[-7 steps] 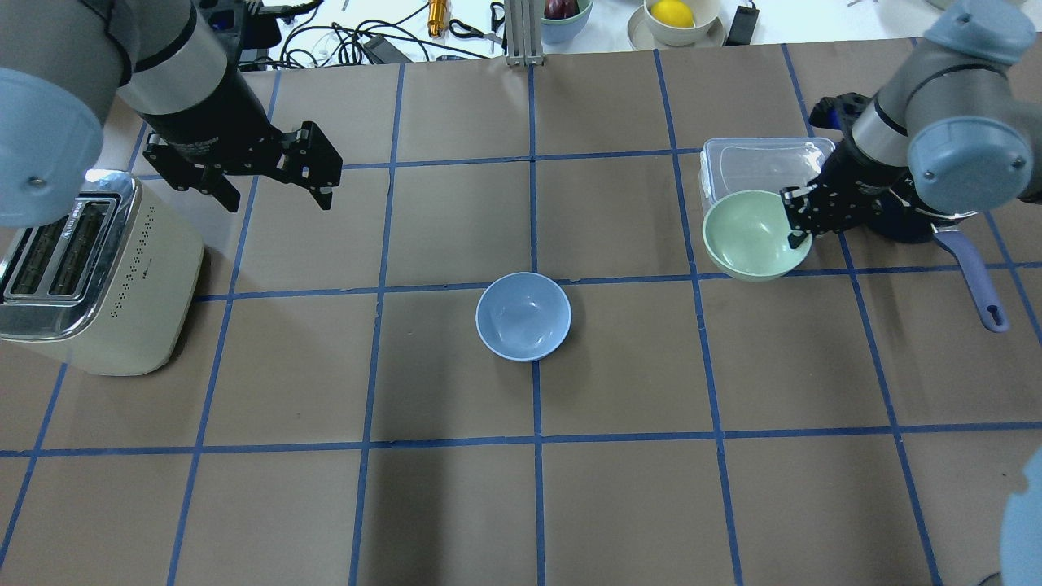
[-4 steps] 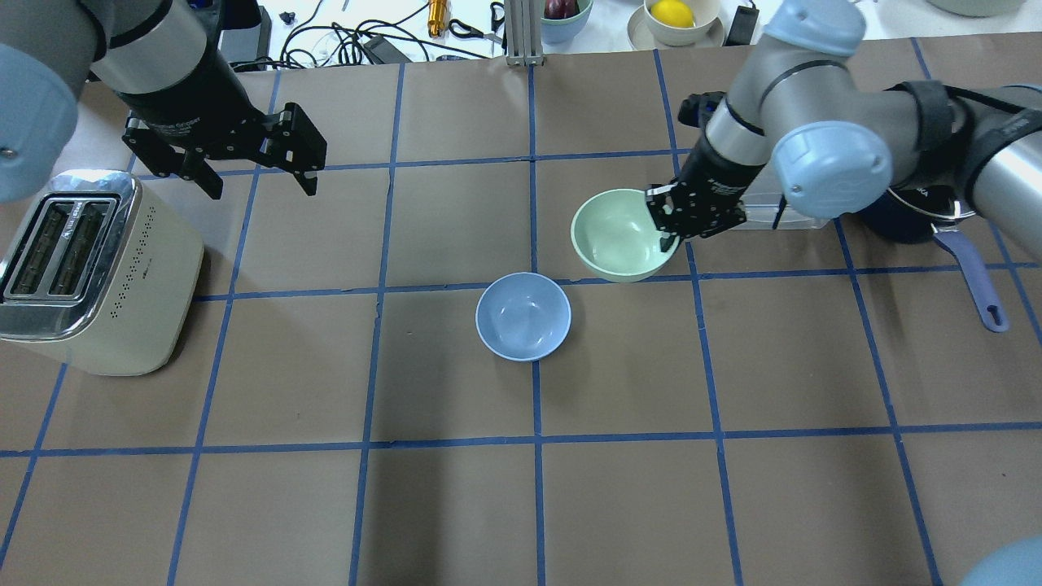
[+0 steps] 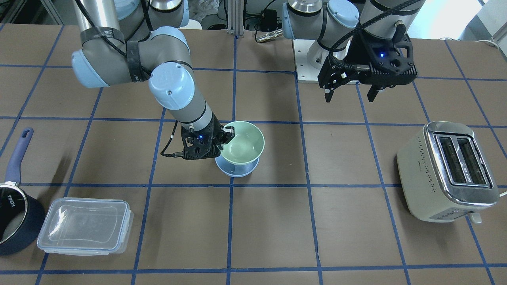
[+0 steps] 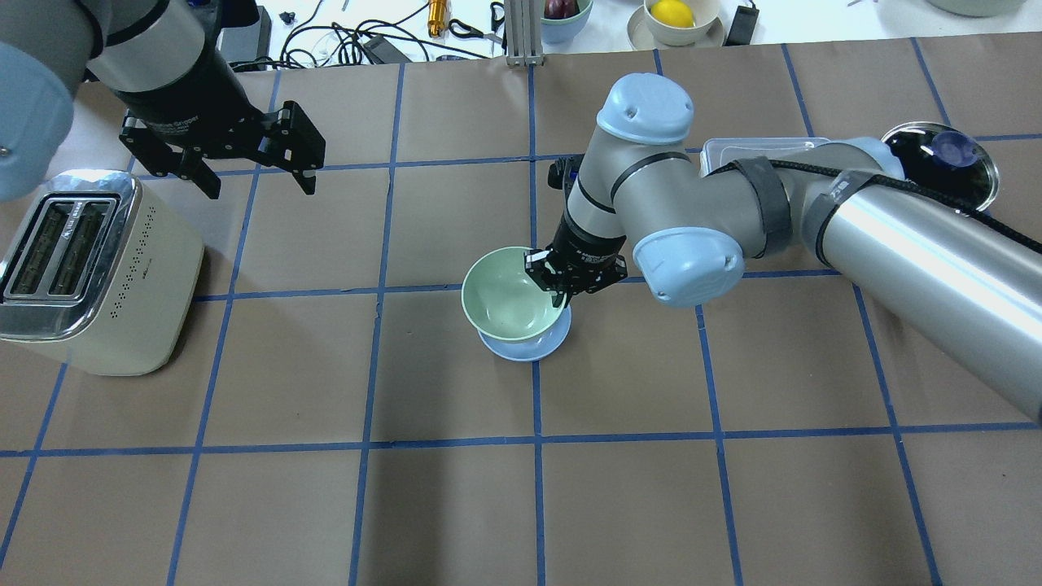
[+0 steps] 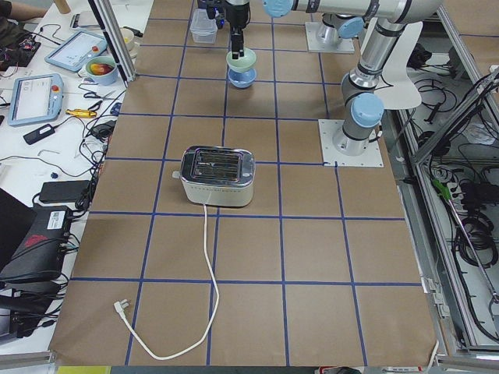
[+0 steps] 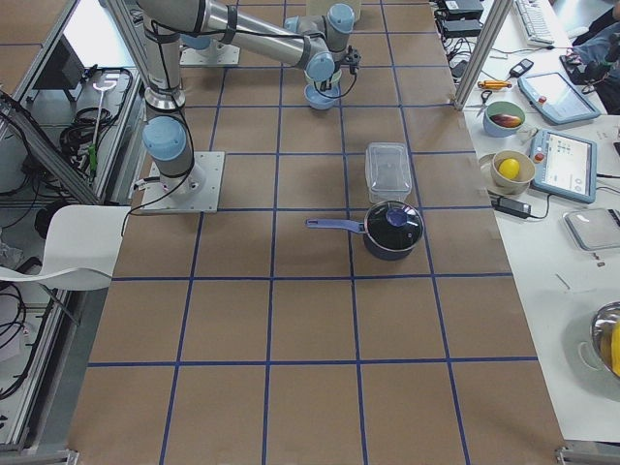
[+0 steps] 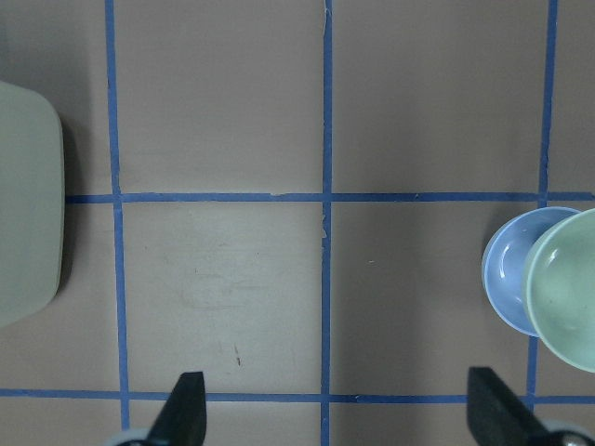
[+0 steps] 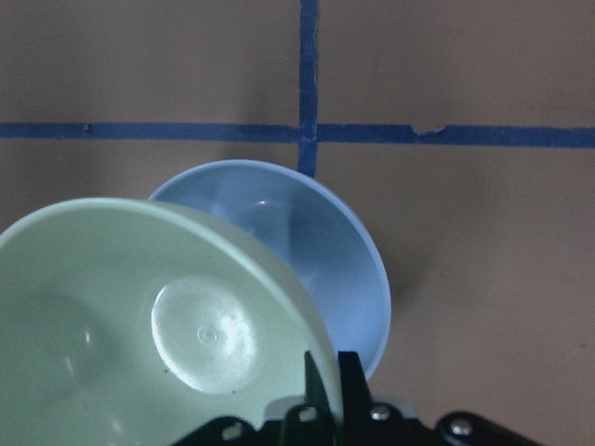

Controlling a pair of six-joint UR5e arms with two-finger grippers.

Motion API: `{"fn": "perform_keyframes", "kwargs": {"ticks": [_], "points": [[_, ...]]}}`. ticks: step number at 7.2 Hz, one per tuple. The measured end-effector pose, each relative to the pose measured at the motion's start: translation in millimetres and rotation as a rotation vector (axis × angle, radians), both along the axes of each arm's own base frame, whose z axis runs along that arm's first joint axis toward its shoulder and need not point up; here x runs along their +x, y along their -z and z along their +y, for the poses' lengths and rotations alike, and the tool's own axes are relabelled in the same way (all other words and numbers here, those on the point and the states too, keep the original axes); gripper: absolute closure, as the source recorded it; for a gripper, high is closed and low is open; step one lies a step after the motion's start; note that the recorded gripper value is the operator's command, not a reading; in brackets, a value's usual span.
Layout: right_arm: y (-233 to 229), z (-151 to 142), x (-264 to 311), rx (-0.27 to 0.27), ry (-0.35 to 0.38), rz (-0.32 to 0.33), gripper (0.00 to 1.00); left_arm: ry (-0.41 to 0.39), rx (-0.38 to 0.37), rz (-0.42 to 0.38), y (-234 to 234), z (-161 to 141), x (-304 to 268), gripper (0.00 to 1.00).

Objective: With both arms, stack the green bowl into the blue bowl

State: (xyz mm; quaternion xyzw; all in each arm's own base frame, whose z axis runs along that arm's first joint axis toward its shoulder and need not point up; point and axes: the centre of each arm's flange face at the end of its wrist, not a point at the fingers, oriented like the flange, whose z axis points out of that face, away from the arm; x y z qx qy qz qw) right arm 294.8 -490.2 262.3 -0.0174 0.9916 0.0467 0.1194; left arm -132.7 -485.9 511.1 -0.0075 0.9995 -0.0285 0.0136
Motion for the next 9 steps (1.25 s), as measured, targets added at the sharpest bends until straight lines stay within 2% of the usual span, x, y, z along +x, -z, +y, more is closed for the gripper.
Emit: {"fn": "perform_keyframes", "kwargs": {"ticks": [1, 2, 3, 7, 9], "points": [[13.3, 6.4, -3.0, -0.018, -0.001, -0.001, 1.0, 0.0, 0.002, -0.001, 0.8, 0.1, 0.1, 0.0], [19.1, 9.5, -6.1, -0.025, 0.002, -0.002, 0.61, 0.0, 0.003, -0.001, 1.3, 0.3, 0.1, 0.0], [19.5, 9.5, -7.4, -0.031, 0.009, -0.003, 0.01, 0.0, 0.003, 0.001, 1.7, 0.8, -0.4, 0.0], [0.9, -7.8, -11.3, -0.07, 0.031, -0.014, 0.0, 0.0, 0.002, 0.009, 0.9, 1.7, -1.5, 0.0], [-51.4, -36.7, -43.8, -0.061, 0.069, 0.008, 0.0, 0.0, 0.002, 0.01, 1.0, 1.6, -1.8, 0.0]]}}
